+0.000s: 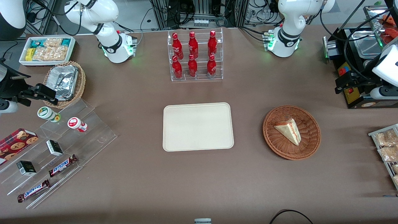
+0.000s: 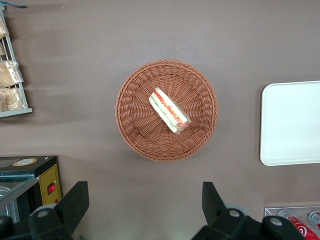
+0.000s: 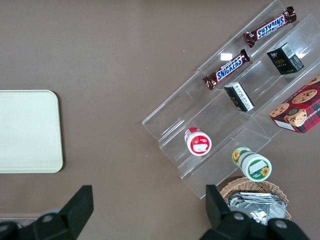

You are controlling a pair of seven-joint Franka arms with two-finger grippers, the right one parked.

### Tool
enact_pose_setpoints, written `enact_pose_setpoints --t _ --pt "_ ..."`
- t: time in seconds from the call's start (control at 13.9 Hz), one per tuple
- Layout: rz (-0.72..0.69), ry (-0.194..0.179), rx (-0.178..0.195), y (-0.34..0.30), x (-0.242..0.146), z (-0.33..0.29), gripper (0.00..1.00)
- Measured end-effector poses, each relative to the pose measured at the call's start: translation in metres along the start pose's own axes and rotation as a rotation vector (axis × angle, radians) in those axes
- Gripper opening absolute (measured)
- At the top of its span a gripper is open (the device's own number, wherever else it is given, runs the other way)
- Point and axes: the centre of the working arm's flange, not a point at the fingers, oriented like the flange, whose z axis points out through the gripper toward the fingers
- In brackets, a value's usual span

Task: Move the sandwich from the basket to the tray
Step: 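Move the left gripper over the wicker basket toward the sandwich, then lower the open left gripper around the wrapped sandwich in the basket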

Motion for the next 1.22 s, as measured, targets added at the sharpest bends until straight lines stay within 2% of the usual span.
enact_pose_setpoints --t 0.36,0.5,0.72,0.93,1.08,1.22 --pt "0.000 -0.022 0.001 0.000 0.002 0.010 1.00" --pt "0.000 -0.039 0.001 0.000 0.008 0.032 1.00" --pt "-0.015 -0.037 0.001 0.002 0.019 0.082 1.00" --pt "-0.101 -0.010 0.001 0.015 0.023 0.128 1.00" --pt "-0.212 0.031 -0.006 0.029 0.024 0.160 1.00" --pt "-0.324 0.048 -0.013 0.038 0.020 0.189 1.00"
